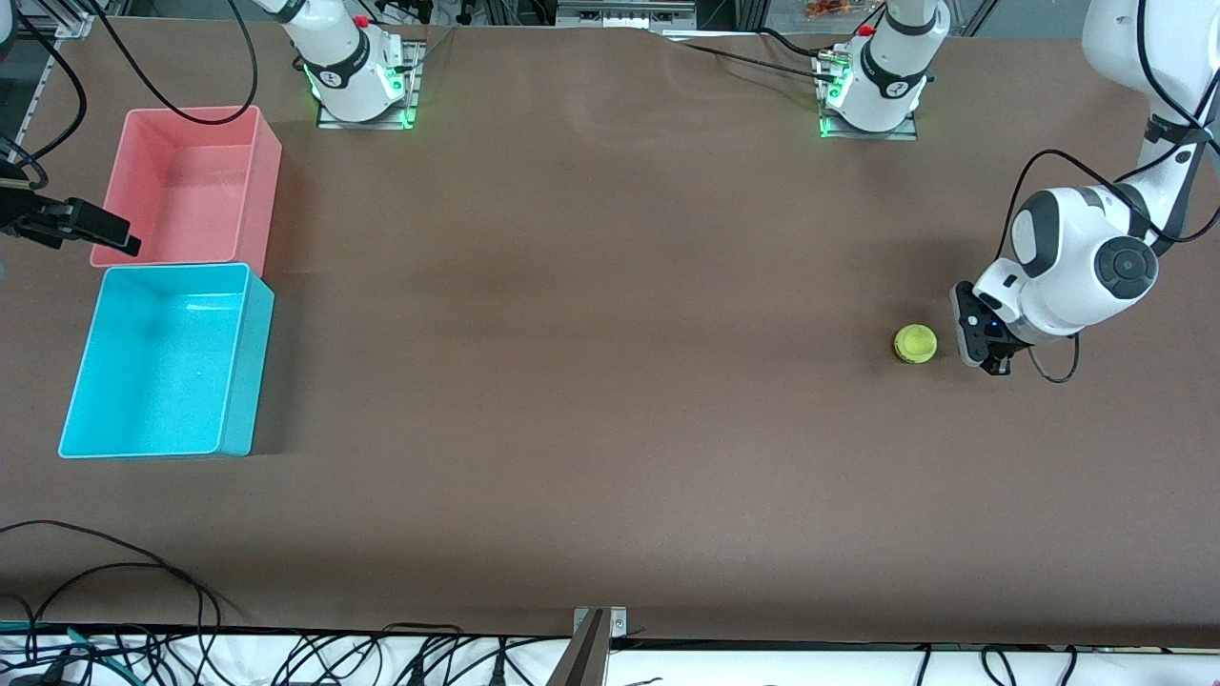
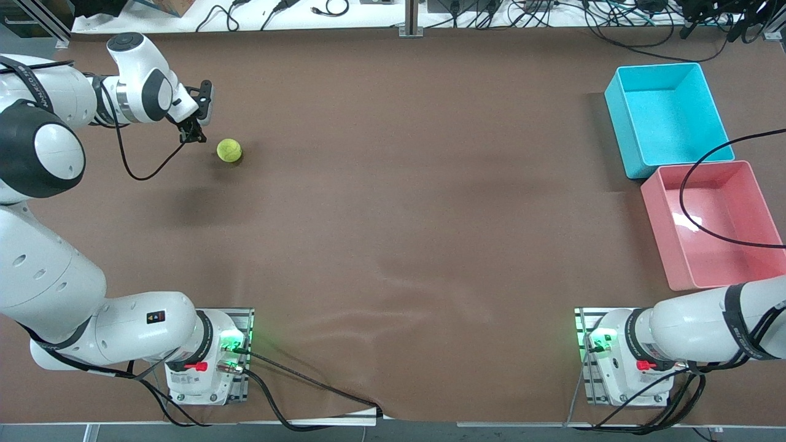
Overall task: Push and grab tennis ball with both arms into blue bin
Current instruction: 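Lower the left gripper behind the tennis ball, fingers closed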
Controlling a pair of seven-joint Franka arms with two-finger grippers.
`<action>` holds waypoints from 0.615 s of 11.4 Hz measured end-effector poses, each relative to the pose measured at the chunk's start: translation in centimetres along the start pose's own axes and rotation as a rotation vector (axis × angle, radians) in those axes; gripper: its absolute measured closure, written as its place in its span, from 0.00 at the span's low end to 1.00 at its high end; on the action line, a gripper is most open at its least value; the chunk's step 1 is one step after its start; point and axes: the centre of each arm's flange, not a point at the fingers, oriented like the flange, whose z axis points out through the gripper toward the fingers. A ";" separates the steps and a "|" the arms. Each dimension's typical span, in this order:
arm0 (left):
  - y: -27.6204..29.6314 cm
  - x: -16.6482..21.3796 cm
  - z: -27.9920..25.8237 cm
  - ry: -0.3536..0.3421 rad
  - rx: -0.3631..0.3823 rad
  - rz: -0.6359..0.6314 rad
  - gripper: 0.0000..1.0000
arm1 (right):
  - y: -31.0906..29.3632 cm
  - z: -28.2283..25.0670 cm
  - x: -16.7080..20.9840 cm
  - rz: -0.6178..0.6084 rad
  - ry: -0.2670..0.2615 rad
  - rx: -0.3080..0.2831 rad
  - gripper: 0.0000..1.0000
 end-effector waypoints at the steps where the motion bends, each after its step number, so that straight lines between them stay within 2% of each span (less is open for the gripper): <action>1: 0.4 -0.3 0.6 0.002 -0.003 0.011 0.99 | 0.0 0.0 0.0 0.000 0.000 0.000 0.00; 7: 0.9 -0.6 3.8 0.012 0.022 0.022 0.99 | 0.0 0.0 0.0 -0.001 -0.005 0.000 0.00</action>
